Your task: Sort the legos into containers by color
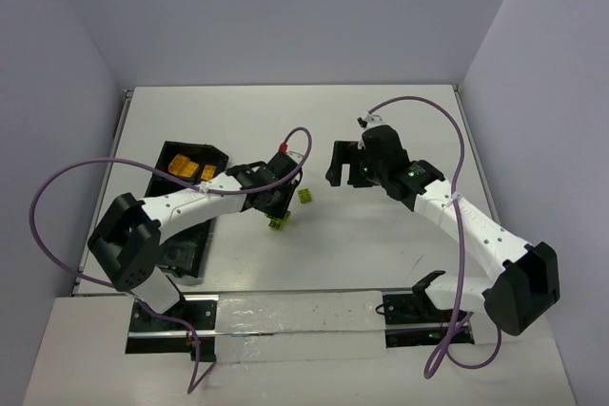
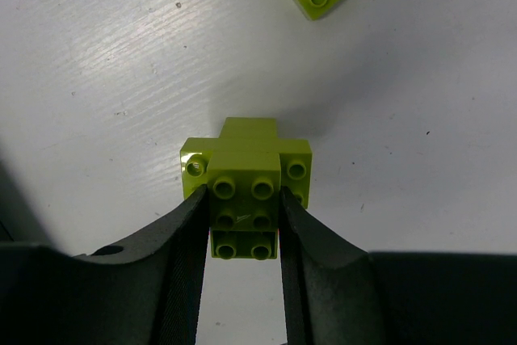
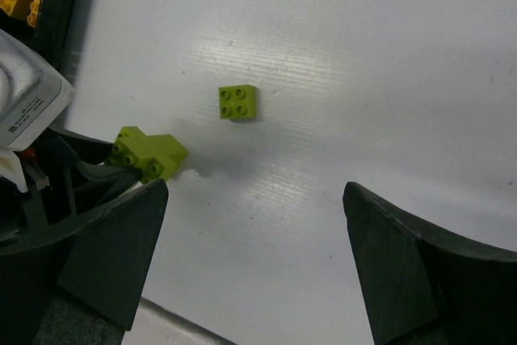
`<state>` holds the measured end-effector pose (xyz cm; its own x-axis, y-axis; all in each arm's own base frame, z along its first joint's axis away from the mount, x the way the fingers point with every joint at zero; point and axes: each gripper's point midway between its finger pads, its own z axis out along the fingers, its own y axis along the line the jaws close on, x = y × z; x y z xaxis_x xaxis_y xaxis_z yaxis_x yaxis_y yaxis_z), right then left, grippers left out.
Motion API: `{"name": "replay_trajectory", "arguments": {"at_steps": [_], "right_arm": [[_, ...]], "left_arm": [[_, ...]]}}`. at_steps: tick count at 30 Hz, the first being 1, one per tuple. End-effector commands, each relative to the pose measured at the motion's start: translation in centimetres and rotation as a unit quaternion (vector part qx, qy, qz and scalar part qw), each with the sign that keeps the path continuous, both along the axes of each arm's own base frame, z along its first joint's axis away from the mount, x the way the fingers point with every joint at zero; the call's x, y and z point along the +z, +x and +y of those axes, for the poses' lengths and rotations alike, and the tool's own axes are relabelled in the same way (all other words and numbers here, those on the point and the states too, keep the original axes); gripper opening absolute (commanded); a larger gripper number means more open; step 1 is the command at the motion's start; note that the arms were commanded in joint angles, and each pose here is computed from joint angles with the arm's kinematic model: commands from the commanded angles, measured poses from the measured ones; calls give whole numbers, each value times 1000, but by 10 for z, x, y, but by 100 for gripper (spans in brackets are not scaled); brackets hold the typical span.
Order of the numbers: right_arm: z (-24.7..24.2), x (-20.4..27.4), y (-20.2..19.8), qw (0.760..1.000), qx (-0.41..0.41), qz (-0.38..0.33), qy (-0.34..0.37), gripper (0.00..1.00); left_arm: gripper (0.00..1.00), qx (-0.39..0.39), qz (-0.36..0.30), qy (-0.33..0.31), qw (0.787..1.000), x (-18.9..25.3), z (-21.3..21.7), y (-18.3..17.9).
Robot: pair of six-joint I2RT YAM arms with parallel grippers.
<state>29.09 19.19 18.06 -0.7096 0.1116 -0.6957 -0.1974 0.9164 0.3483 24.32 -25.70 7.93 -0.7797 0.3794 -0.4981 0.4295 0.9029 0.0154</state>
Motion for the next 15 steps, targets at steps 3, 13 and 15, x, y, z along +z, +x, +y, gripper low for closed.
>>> {"name": "replay_trajectory", "arguments": {"at_steps": [3,13,15], "right_arm": [[9,38,-3,997,39,-54,35,96],[49,58,-37,958,238,-150,60,91],[53,60,-41,945,266,-182,59,88]], "left_arm": [[0,22,-20,-137,990,70,-8,25],[0,2,50,-338,940,132,-3,31],[0,-5,66,-344,937,131,-5,29]]}}
